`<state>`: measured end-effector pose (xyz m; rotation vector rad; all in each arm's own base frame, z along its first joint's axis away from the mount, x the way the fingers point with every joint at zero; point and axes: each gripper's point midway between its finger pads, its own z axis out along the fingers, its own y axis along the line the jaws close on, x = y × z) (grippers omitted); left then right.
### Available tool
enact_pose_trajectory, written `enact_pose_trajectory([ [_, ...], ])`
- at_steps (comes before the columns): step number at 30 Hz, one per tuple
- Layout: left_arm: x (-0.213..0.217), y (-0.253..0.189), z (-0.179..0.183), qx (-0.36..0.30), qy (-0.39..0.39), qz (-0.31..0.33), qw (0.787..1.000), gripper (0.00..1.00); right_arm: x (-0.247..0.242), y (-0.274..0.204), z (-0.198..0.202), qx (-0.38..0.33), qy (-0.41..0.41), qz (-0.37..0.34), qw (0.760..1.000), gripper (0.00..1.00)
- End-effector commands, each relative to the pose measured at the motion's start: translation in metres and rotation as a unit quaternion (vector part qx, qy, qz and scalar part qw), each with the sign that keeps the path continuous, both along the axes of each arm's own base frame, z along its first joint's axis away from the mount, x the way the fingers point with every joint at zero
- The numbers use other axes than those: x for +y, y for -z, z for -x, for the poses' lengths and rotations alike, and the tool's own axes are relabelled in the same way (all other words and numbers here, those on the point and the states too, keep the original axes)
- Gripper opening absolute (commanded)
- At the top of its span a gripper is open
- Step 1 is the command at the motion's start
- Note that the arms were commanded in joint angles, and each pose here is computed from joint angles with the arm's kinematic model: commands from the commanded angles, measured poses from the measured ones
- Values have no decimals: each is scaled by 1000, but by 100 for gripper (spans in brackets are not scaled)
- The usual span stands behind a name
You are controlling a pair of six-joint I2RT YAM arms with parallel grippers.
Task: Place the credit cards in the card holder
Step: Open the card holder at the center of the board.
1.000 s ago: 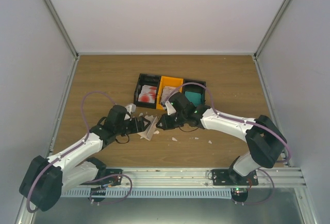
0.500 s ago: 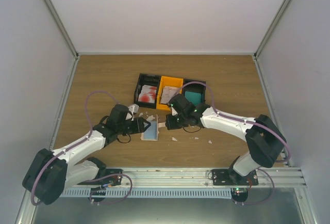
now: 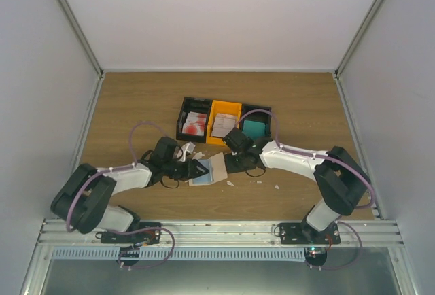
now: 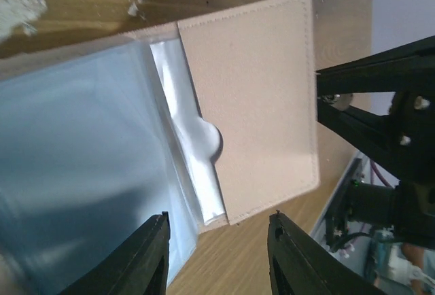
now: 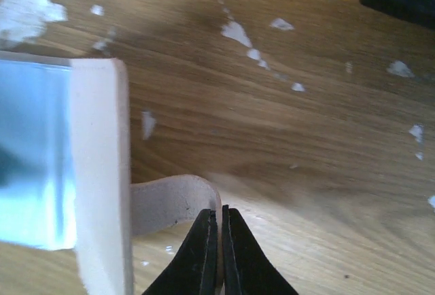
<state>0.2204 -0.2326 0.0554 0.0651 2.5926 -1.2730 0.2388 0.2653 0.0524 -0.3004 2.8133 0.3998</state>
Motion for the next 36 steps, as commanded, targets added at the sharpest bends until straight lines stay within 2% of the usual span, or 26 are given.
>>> enact_pose_trajectory([
  [1,-23,-23,-12,-22,33,68,997,43,-24,17,-3,-4,23,56,998,4],
  [3,-25,-19,-16,-19,34,62,997,43,-24,15,-3,-6,18,59,998,9],
  [7,-31,-14,-19,-3,44,63,997,42,-33,-13,-17,-47,33,80,995,28],
  [9,-32,-10,-18,3,46,60,997,42,-29,-30,-21,-67,22,67,995,36],
  [11,-32,-5,-17,10,46,52,998,41,-16,-46,-22,-76,1,35,997,39],
  [17,-35,1,-22,15,44,40,998,36,32,-82,-12,-82,-61,-110,989,38],
  [24,-38,15,-25,28,45,11,999,29,49,-71,3,-47,-96,-158,982,21],
  [29,-37,27,-24,45,42,-5,998,26,53,-38,13,7,-100,-153,983,17],
  [36,-34,40,-20,60,40,-24,997,23,35,10,7,32,-66,-75,994,19],
])
